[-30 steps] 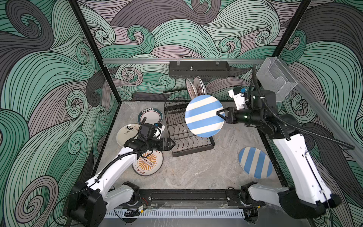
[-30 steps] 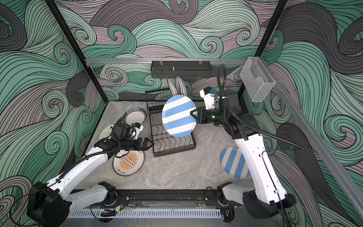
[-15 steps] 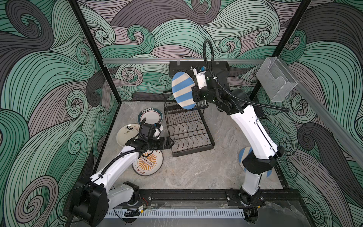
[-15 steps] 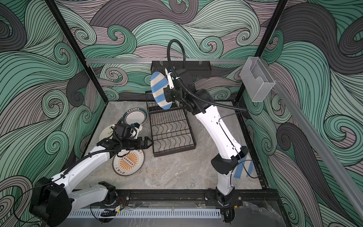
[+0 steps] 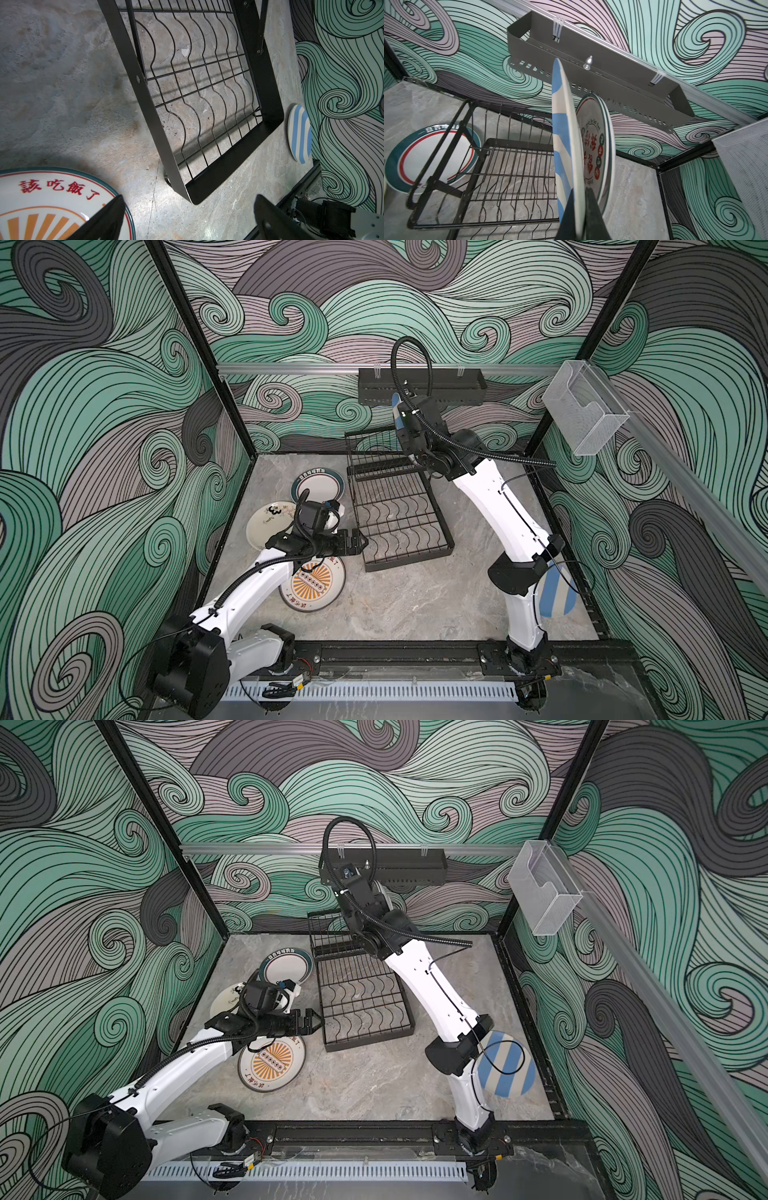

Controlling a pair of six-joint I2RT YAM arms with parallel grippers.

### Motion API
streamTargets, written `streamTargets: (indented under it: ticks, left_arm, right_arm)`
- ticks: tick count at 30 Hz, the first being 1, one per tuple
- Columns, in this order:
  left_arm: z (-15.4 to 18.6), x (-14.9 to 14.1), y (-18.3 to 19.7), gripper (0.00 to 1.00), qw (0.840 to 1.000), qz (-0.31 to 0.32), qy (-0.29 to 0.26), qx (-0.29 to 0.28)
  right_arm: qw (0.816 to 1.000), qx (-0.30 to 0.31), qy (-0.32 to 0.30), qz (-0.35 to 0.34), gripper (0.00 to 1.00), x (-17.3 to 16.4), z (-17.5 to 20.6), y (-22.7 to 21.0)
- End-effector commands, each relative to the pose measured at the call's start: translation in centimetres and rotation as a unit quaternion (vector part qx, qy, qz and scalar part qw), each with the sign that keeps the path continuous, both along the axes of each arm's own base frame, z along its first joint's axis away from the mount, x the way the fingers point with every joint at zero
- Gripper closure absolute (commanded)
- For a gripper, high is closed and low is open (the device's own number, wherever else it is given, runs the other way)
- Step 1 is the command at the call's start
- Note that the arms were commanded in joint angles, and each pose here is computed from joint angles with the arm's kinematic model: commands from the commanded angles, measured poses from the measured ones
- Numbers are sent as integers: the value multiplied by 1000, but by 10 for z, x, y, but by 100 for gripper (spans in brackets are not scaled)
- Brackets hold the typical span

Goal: Load plates into a dish rack
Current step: Place the plate on the dish rack.

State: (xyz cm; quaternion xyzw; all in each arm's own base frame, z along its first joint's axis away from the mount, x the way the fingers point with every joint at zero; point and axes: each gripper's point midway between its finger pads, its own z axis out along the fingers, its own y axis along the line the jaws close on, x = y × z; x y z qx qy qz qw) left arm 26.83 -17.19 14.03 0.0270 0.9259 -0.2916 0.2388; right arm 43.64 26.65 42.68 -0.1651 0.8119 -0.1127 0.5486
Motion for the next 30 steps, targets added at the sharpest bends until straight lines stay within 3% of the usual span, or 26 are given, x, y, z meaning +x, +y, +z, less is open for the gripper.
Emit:
streamTargets:
  ticks: [1, 25, 30]
  left_arm:
    - [1, 3, 2, 1, 1000, -2, -5, 9]
    - [-1, -1, 3, 1, 1000, -10, 2, 13]
    - [0, -2, 3, 1, 1000, -10, 2, 13]
  right_arm:
    - [999, -3, -36, -34, 100, 2, 18, -8]
    - [999, 39, -1, -35, 100, 24, -22, 13]
    - [998, 52, -13, -34, 100, 22, -9, 10]
